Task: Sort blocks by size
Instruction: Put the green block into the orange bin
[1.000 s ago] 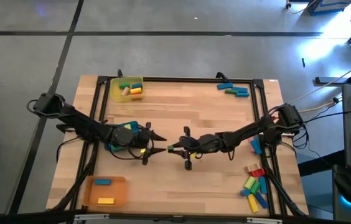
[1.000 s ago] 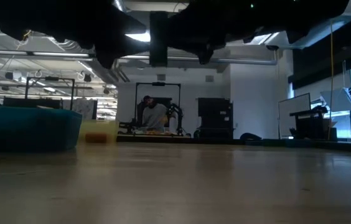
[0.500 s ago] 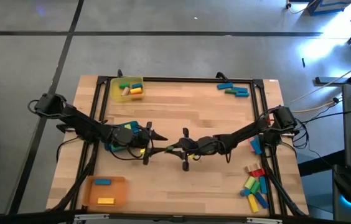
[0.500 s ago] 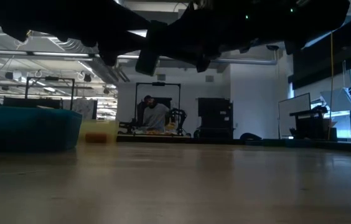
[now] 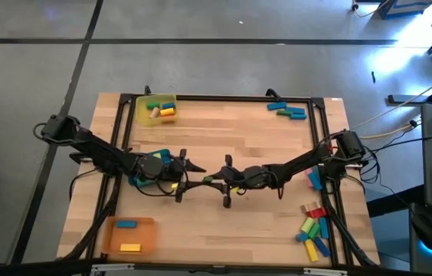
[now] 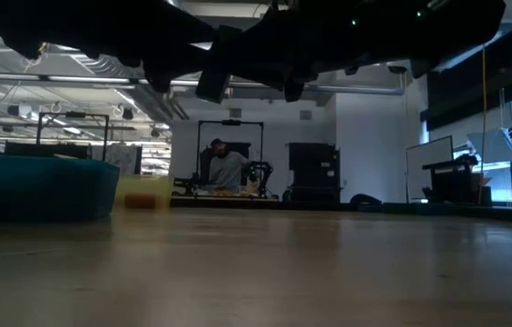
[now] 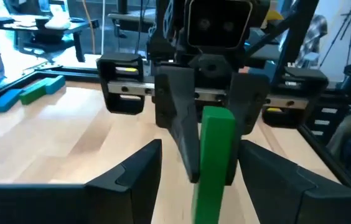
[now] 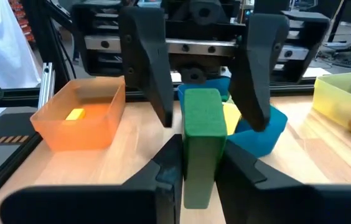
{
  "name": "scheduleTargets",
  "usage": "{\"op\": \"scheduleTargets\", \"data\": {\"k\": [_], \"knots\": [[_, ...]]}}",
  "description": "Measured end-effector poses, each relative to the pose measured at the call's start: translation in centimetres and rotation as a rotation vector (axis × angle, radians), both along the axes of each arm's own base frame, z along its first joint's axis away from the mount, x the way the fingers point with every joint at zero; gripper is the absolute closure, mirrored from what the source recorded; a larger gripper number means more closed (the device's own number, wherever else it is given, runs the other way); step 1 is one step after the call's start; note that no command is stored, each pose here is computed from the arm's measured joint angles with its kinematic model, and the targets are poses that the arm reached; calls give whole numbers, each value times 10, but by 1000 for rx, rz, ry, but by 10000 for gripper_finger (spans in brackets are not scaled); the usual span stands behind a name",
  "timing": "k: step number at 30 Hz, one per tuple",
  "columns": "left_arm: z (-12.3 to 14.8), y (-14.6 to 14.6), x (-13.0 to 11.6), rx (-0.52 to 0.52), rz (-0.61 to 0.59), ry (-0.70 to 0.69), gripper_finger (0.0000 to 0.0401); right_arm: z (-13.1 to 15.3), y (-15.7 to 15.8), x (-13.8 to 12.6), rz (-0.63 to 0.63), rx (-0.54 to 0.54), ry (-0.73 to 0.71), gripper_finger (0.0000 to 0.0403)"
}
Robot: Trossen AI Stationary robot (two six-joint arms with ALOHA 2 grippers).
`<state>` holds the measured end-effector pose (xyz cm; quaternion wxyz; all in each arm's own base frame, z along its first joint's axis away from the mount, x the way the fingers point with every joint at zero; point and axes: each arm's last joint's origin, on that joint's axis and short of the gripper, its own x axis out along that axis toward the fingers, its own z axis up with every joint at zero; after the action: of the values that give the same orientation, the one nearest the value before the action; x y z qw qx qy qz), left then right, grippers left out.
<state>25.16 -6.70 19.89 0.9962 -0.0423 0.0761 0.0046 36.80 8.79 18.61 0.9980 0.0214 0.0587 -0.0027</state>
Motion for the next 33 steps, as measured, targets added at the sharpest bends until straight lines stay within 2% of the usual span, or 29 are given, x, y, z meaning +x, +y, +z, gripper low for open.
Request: {"op": "scheduleTargets", "data": {"k": [8,18,33], "knots": [[0,3,1,-12,12,0,205,0,0,0,4,1,-2,332],[7,2,2,-22,-27,-73,206,3,0,0,3,4,-29,332],[-3,-4,19,4,-29,-49,256,1,1,0,7,-2,-23,332]]}}
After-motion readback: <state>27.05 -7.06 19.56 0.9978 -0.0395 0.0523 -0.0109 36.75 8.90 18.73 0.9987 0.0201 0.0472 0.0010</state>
